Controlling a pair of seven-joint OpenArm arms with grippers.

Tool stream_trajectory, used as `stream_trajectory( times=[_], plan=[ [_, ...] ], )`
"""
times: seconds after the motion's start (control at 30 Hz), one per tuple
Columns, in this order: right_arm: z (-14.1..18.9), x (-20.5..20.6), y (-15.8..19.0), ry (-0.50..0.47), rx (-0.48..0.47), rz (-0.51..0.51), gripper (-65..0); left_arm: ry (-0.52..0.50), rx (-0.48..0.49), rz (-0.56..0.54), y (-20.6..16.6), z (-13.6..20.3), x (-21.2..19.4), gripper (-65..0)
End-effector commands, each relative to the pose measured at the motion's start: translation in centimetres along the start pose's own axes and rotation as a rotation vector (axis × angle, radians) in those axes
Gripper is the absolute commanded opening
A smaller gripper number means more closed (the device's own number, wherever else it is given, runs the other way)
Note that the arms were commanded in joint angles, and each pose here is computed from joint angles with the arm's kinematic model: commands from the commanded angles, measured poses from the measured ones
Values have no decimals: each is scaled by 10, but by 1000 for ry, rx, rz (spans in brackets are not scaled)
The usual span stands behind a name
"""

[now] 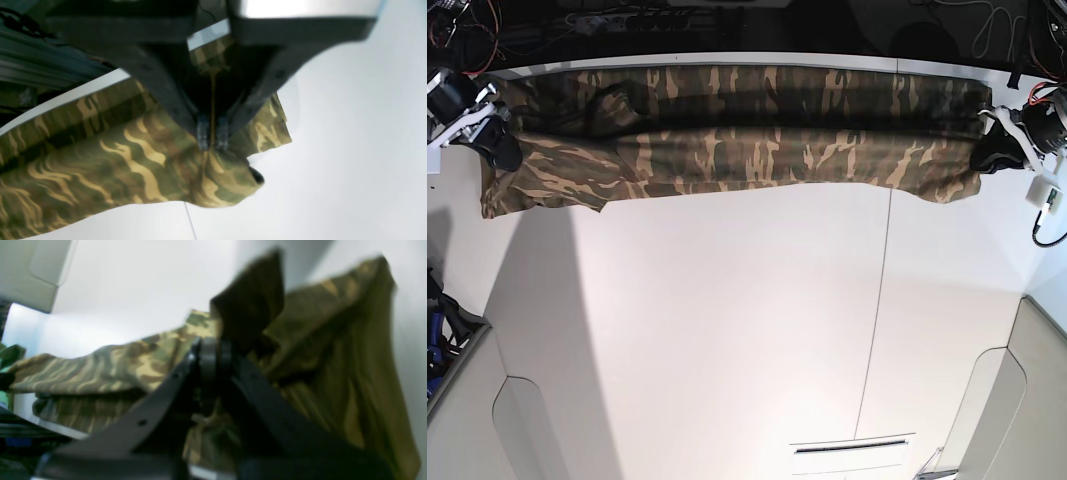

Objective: Fold the T-shirt properly
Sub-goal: 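Fold the held edge over with both grippers and release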

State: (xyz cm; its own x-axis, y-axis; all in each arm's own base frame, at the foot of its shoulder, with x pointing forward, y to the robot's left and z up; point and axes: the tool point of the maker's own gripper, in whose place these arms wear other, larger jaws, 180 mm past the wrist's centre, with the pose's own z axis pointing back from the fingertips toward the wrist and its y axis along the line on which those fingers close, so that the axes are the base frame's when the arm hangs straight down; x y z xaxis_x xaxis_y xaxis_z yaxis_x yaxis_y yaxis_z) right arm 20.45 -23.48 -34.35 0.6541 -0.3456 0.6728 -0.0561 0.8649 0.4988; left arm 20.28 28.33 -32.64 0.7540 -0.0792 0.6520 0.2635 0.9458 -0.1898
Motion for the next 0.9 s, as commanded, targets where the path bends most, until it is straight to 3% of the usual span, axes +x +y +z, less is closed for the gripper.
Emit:
stream_trajectory(
  times=[0.0,0.13,0.27,0.37,0.4,0.43,0.57,0.87],
  plan=[
    [4,7,3,-28,12,15,-650,-4,10,-28,3,6,3,-650],
    [3,-10,-2,14,-36,10,-650,7,9,-19,3,6,-2,-648],
    [2,-16,-8,43,-73,26,-650,5,9,-19,3,6,-2,-484],
    [2,-16,-10,44,-79,23,-350,2,8,-19,3,6,-1,-391],
    [2,-15,-10,42,-79,24,-290,-2,9,-19,3,6,0,-382],
    [2,-14,-10,42,-79,28,-273,-6,9,-19,3,6,0,-380],
    [8,-1,-14,4,-80,29,-275,-22,13,-18,4,7,3,-380],
    [52,54,-41,-207,-186,18,-275,-141,96,28,32,40,27,-380]
  ],
)
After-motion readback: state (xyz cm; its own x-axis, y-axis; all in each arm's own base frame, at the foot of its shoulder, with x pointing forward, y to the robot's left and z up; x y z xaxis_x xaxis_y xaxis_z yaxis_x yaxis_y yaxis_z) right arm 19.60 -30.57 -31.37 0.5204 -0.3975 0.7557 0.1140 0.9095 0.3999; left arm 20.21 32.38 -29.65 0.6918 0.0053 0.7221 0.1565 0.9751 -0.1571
